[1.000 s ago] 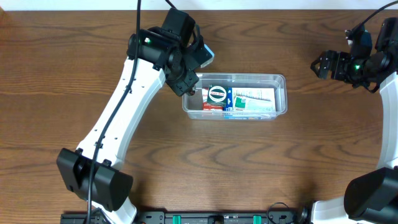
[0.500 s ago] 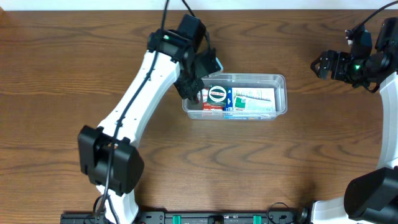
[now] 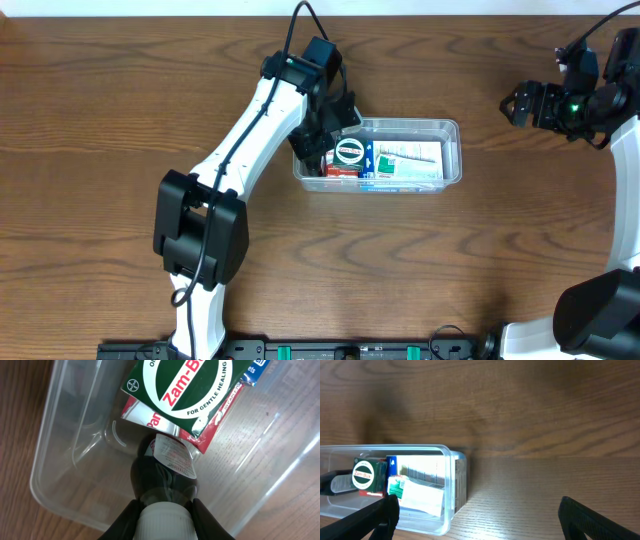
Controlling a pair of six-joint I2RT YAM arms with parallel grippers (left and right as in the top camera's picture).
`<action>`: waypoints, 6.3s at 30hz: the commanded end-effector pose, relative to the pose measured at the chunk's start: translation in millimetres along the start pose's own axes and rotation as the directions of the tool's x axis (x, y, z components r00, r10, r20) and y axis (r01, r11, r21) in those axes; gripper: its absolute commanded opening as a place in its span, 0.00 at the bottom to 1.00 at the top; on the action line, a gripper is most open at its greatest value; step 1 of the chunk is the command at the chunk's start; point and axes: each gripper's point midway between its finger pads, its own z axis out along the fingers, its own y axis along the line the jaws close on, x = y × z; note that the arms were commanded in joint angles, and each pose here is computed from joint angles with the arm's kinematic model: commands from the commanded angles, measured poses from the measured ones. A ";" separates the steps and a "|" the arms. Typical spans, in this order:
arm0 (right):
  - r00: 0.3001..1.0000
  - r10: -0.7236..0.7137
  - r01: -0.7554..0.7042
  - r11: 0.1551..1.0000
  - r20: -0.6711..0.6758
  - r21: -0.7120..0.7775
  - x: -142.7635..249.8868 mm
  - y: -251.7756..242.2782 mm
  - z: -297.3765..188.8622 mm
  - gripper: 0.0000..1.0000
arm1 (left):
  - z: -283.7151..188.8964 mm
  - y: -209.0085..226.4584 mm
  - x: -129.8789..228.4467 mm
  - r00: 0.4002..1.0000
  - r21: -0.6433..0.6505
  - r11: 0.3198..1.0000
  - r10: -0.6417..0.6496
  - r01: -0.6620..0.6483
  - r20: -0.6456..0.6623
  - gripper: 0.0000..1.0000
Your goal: Pack container
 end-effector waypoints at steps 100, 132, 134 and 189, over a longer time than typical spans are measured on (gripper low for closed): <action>1.000 0.000 0.000 1.000 0.022 -0.002 -4.3 2.0 -7.1 0.99 | -252.2 -137.5 151.0 0.465 0.099 0.613 -0.686 0.784 0.560 0.98; 1.000 0.000 0.000 1.000 0.022 -0.002 -4.3 2.0 -7.1 0.99 | -257.9 -168.4 181.9 0.503 -0.063 0.797 -0.316 0.601 0.804 0.98; 1.000 0.000 0.000 1.000 0.022 -0.002 -4.3 2.0 -7.1 0.99 | -253.6 -170.2 184.6 0.516 -0.062 0.797 -0.328 0.601 0.791 0.98; 1.000 0.000 0.000 1.000 0.022 -0.002 -4.3 2.0 -7.1 0.99 | -72.9 -39.9 212.8 0.160 -0.113 0.473 -0.061 0.874 0.985 0.98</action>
